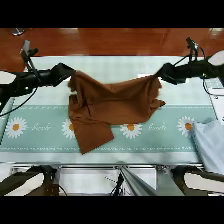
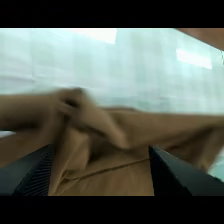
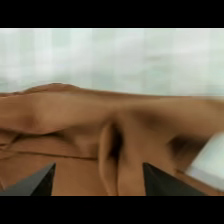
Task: Fold the shirts.
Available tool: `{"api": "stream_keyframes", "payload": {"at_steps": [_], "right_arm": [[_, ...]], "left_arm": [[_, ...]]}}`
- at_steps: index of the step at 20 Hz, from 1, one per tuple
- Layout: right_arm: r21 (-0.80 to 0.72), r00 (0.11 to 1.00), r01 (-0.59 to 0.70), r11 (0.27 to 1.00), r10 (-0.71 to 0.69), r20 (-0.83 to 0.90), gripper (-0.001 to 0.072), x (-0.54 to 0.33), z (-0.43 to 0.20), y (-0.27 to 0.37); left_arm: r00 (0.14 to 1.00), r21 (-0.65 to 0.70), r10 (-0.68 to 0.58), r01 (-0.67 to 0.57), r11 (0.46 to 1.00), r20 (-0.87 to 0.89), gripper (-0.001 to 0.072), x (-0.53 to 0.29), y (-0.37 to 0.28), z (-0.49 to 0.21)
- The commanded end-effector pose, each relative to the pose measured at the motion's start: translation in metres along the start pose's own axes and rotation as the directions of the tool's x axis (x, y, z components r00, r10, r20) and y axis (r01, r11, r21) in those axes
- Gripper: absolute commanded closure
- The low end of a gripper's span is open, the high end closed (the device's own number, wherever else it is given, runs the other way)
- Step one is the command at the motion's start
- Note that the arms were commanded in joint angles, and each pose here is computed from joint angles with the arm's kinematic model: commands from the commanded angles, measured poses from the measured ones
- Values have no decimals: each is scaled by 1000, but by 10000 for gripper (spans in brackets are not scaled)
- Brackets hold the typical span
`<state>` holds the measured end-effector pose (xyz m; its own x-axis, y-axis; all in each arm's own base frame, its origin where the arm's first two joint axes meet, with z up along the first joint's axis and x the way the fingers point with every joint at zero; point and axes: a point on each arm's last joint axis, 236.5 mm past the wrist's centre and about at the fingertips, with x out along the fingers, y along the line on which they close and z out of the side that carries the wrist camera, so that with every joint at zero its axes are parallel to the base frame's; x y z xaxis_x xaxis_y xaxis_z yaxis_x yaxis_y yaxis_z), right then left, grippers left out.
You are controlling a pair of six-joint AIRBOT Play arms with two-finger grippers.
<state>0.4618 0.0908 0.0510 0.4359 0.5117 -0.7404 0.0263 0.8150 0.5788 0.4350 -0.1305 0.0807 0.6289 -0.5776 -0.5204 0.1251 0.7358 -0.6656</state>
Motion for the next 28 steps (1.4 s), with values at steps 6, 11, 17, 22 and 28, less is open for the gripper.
{"api": "stream_keyframes", "payload": {"at_steps": [6, 11, 17, 22, 28], "right_arm": [[114, 963, 265, 957, -257, -84, 81, -121, -7, -136], [421, 984, 164, 892, -175, -12, 83, -86, -93, -178], [411, 1000, 3, 912, -7, 9, 83, -61, -115, -148], [405, 1000, 1, 914, -2, 4, 84, -61, -116, -147], [396, 1000, 3, 918, -6, 7, 84, -57, -115, -151]], "left_arm": [[911, -153, 118, -192, 969, -396, 4, -108, 103, -77], [899, -393, -39, -150, 907, -436, 6, -97, 112, -181], [949, -449, -36, -115, 886, -314, 8, -54, 117, -201], [972, -381, 78, -159, 911, -220, 9, -23, 122, -177], [951, -328, 39, -144, 934, -306, 182, 2, 103, -191]]}}
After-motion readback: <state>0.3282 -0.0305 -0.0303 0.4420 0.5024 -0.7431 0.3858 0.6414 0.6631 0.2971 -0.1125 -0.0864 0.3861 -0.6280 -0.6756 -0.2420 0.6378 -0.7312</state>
